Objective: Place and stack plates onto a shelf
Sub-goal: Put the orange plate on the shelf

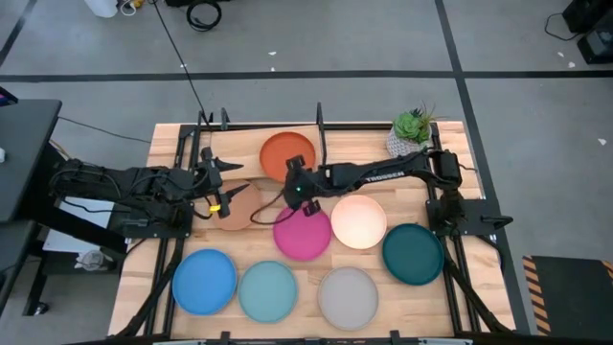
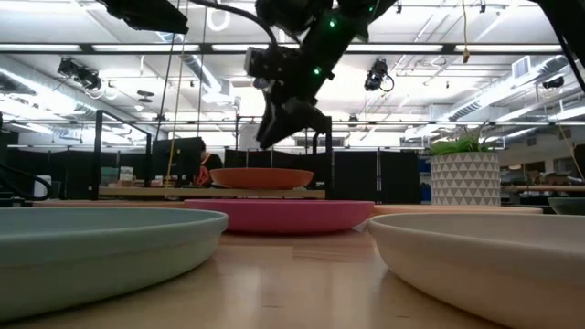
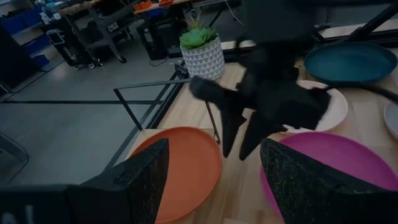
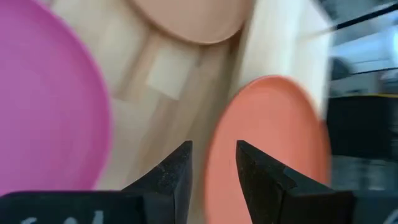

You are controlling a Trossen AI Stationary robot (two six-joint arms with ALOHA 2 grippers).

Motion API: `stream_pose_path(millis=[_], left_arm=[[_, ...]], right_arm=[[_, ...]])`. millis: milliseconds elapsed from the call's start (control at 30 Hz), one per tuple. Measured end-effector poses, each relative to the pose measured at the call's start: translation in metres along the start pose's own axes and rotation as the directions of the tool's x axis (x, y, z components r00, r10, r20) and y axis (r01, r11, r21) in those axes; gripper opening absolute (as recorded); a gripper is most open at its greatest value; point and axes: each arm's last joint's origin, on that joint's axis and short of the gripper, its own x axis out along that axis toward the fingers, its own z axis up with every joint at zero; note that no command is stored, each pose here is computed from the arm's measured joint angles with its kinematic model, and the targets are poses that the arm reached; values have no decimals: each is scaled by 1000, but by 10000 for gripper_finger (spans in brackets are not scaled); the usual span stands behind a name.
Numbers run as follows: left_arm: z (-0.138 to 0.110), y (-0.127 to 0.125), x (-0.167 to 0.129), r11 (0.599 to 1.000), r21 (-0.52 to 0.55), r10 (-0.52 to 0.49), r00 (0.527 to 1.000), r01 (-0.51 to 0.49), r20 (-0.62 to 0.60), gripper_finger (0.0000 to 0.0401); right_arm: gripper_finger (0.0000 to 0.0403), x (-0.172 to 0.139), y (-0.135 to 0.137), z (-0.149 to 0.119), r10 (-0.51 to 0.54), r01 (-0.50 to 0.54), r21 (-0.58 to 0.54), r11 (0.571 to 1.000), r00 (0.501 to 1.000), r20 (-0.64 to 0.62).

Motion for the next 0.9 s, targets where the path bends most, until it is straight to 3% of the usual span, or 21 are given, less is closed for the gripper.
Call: stream_pose_path(millis=[67,267,600,900], left_arm=[[0,0,0,1000,5,0,1000,0,1,260],[1,1,-2,1000,11,0,1000,0,-3,260],[21,14,-18,1000,10,5,999,-5,49,260],[21,14,-18,1000,17,4,999,-5,40,260]], right_arm=[[125,1,13,12,-39,40,-49,998,999,21],[119,28,44,22,-16,14,-168,986,1000,-8],[104,57,9,10,4,-4,-1,1000,995,-96],[90,61,-3,-1,-28,33,30,999,987,-156]])
